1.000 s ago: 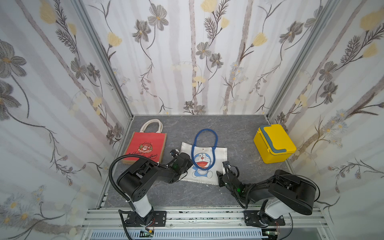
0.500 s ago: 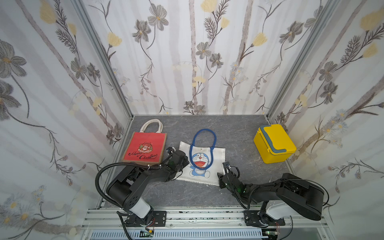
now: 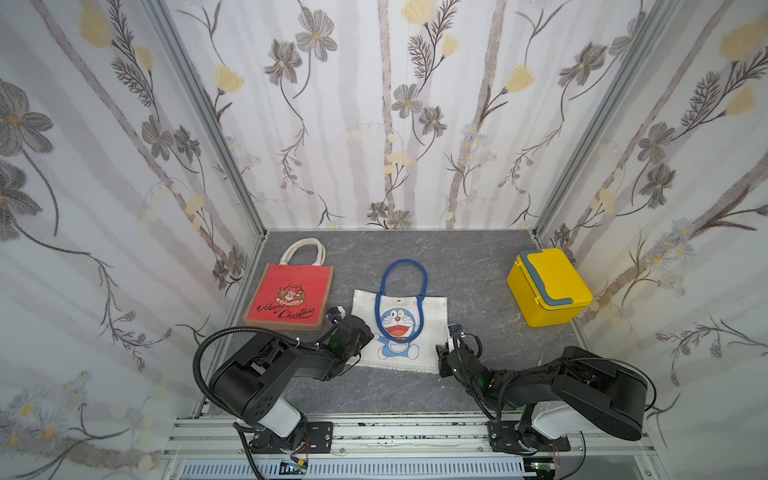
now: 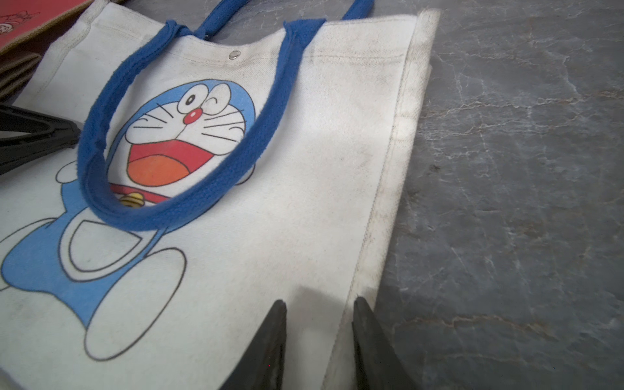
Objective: Put away the canvas bag
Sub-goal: Press the canvas bag at the center of the board.
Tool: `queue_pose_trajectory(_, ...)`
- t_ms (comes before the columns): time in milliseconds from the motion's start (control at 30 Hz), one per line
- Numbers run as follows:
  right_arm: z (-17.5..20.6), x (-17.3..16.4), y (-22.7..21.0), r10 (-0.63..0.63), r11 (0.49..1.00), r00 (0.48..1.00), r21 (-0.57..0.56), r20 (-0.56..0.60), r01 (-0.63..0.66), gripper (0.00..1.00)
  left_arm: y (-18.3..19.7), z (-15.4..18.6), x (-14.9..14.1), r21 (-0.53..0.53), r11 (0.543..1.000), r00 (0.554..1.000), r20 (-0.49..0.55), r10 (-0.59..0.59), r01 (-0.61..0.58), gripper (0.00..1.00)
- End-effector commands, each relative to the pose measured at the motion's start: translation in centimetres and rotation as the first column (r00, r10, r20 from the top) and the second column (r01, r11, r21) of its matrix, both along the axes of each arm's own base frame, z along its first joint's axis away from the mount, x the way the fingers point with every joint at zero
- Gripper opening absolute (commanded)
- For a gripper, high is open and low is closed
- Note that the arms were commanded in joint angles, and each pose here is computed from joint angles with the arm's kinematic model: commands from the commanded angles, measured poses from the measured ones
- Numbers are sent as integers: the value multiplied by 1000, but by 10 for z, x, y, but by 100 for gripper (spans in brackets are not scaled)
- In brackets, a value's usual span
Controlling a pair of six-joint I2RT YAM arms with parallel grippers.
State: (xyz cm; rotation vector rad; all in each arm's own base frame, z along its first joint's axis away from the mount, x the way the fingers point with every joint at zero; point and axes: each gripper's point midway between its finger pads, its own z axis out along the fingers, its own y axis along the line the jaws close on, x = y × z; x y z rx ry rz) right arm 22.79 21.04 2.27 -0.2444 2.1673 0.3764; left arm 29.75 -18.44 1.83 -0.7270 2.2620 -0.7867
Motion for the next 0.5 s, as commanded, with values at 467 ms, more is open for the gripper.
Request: queue_pose_trajectory(467,17,13,16,62,995,996,-82,67,-56,33,8,-18,-20,68,996,996,-78,-48,54,6)
